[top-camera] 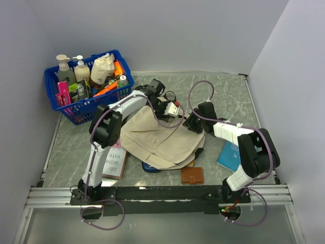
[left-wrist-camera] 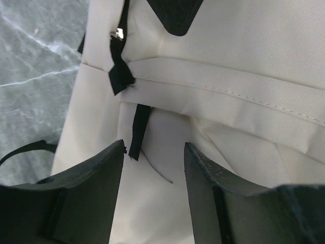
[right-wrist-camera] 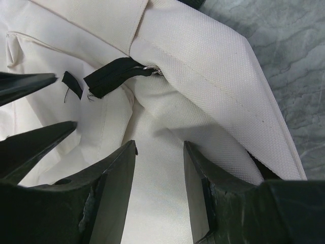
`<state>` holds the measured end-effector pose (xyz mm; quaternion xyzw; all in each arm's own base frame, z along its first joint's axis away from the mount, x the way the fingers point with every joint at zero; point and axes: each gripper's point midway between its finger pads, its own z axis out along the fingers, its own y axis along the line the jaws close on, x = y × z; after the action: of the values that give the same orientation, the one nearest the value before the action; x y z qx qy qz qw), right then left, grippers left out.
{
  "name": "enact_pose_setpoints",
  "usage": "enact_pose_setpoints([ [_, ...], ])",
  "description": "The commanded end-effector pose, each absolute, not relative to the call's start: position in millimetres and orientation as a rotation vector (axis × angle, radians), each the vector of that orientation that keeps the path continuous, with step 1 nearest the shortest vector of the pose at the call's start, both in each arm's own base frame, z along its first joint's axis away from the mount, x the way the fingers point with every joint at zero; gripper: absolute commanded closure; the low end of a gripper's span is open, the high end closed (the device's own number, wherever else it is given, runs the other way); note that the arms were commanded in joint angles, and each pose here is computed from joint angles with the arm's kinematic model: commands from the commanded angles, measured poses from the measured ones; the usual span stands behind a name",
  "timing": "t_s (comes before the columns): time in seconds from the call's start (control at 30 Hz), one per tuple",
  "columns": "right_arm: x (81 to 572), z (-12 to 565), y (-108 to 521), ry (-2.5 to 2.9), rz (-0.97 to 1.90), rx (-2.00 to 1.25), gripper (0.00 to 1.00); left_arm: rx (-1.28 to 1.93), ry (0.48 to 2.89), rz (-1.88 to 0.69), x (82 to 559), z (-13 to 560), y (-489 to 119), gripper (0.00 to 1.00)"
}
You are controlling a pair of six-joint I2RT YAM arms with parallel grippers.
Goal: Pack the student bag
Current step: Unzip the student bag at the center of the board.
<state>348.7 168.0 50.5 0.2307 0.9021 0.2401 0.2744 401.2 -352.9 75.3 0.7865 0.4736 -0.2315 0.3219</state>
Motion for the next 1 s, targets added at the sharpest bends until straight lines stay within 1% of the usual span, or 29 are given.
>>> enact_pose_setpoints([
  [0.0, 334.1, 38.3, 157.2, 2.466, 0.598, 0.648, 0.49, 2.044, 1.129, -0.657, 400.5, 89.0, -370.9, 0.45],
  [0.23, 333.3, 40.6, 157.8, 2.465, 0.601, 0.630, 0.50, 1.994, 1.100, -0.661, 406.2, 91.2, -381.0, 0.45],
  [0.5, 332.3, 42.2, 155.8, 2.464, 0.592, 0.622, 0.51, 2.119, 1.131, -0.735, 387.0, 64.5, -373.3, 0.46],
  [0.8, 330.0, 49.8, 154.7, 2.438, 0.597, 0.594, 0.52, 2.134, 1.103, -0.725, 392.9, 58.2, -381.3, 0.47],
  [0.87, 327.8, 48.6, 153.1, 2.437, 0.591, 0.597, 0.53, 2.153, 1.115, -0.733, 392.3, 53.2, -378.7, 0.49],
  [0.97, 326.6, 50.2, 152.5, 2.425, 0.596, 0.594, 0.53, 2.183, 1.120, -0.741, 388.2, 46.1, -375.8, 0.58],
])
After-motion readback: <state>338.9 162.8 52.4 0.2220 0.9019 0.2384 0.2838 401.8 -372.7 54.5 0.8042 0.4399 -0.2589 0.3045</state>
